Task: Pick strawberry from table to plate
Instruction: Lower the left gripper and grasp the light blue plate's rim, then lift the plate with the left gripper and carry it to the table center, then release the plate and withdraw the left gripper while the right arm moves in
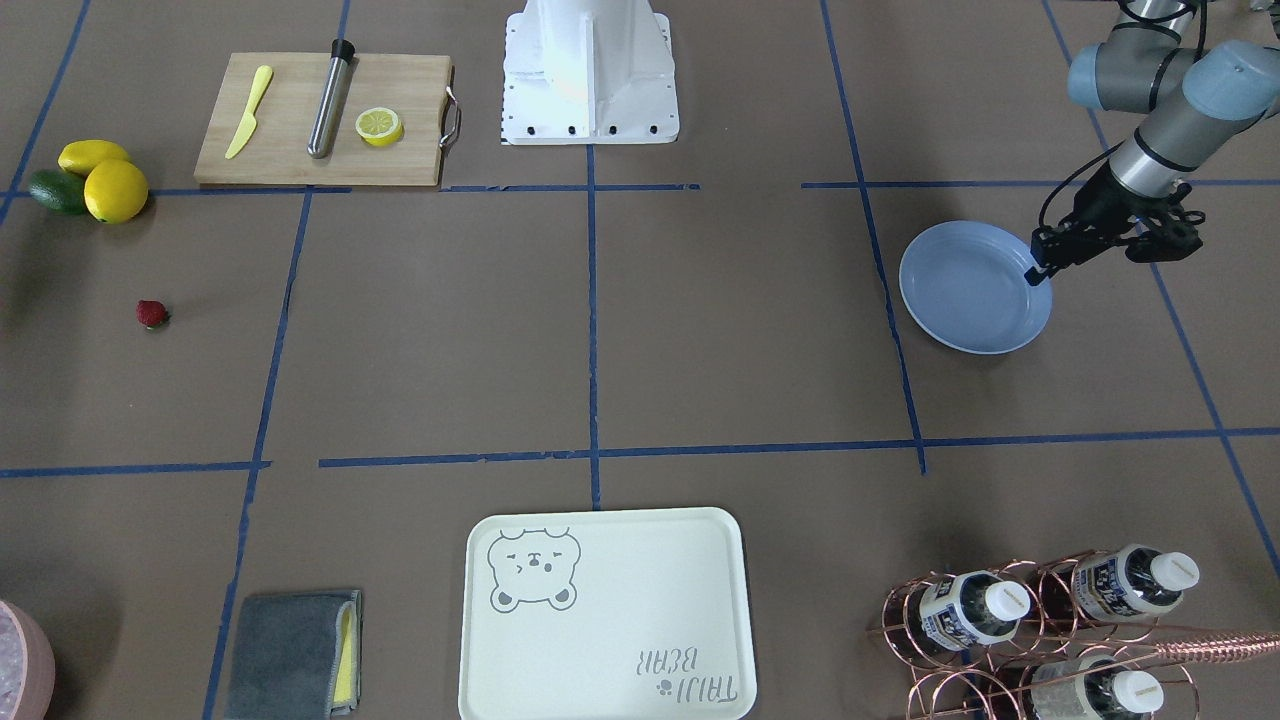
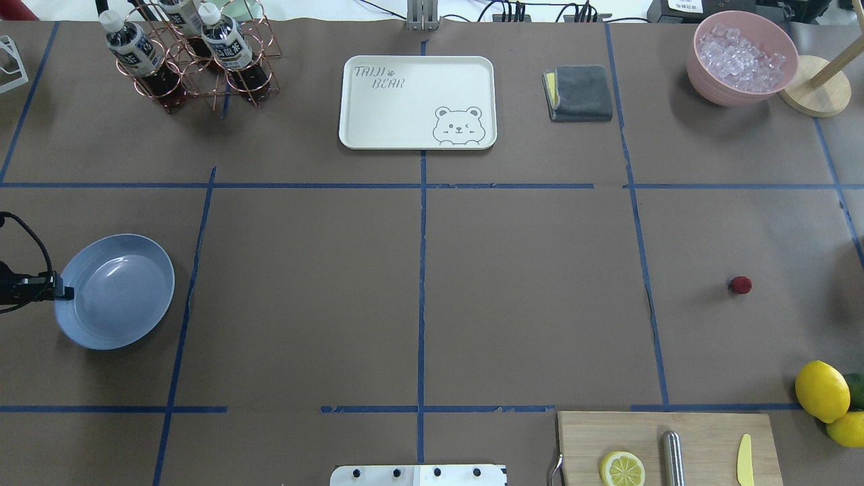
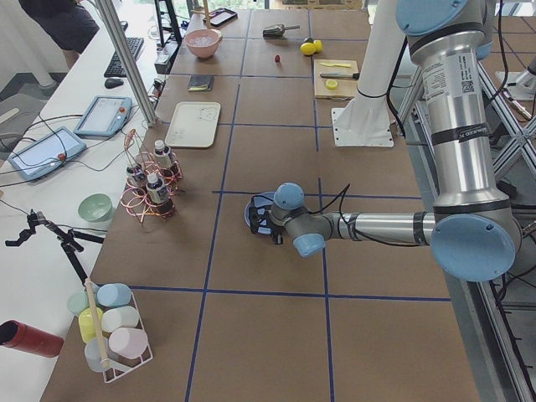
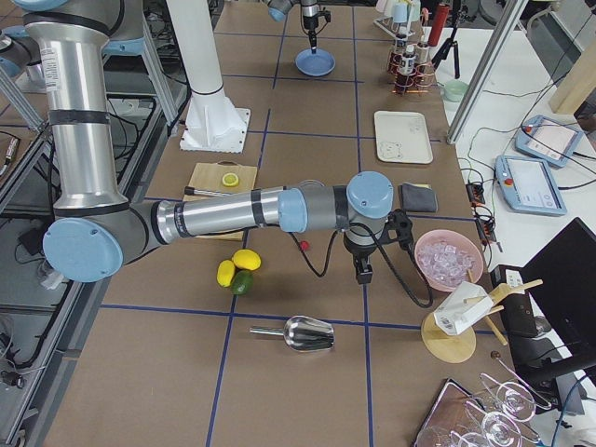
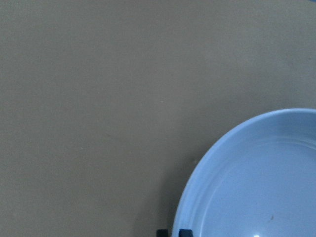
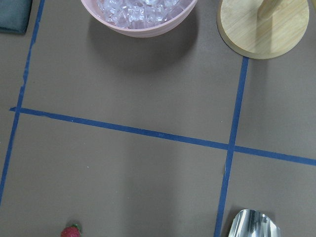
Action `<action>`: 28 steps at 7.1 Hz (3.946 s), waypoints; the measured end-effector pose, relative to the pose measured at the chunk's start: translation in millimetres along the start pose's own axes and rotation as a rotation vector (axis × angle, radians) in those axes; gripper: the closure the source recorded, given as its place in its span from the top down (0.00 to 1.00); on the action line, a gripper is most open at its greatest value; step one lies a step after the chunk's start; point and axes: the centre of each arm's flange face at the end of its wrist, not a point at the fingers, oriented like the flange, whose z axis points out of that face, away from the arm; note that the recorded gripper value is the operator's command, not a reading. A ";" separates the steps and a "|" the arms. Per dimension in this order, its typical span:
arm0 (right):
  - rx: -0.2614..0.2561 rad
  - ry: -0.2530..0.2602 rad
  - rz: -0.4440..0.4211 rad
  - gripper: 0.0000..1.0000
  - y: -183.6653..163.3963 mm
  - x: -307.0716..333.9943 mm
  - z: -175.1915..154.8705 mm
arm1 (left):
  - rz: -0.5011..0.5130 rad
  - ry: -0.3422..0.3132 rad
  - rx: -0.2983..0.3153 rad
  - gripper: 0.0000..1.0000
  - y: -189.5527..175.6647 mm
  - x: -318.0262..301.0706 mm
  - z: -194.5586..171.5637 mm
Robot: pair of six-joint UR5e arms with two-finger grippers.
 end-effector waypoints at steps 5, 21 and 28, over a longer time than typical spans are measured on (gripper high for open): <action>0.007 -0.019 0.076 1.00 -2.8 -8.0 -2.9 | -0.076 0.202 0.031 0.00 -70.7 37.2 -111.7; -0.016 -0.024 0.088 1.00 -7.3 -20.8 9.5 | -0.402 0.178 -0.006 1.00 94.8 455.3 72.3; 0.024 -0.051 0.182 1.00 -7.9 -180.4 79.8 | -0.332 0.091 0.144 1.00 -52.5 398.1 -46.9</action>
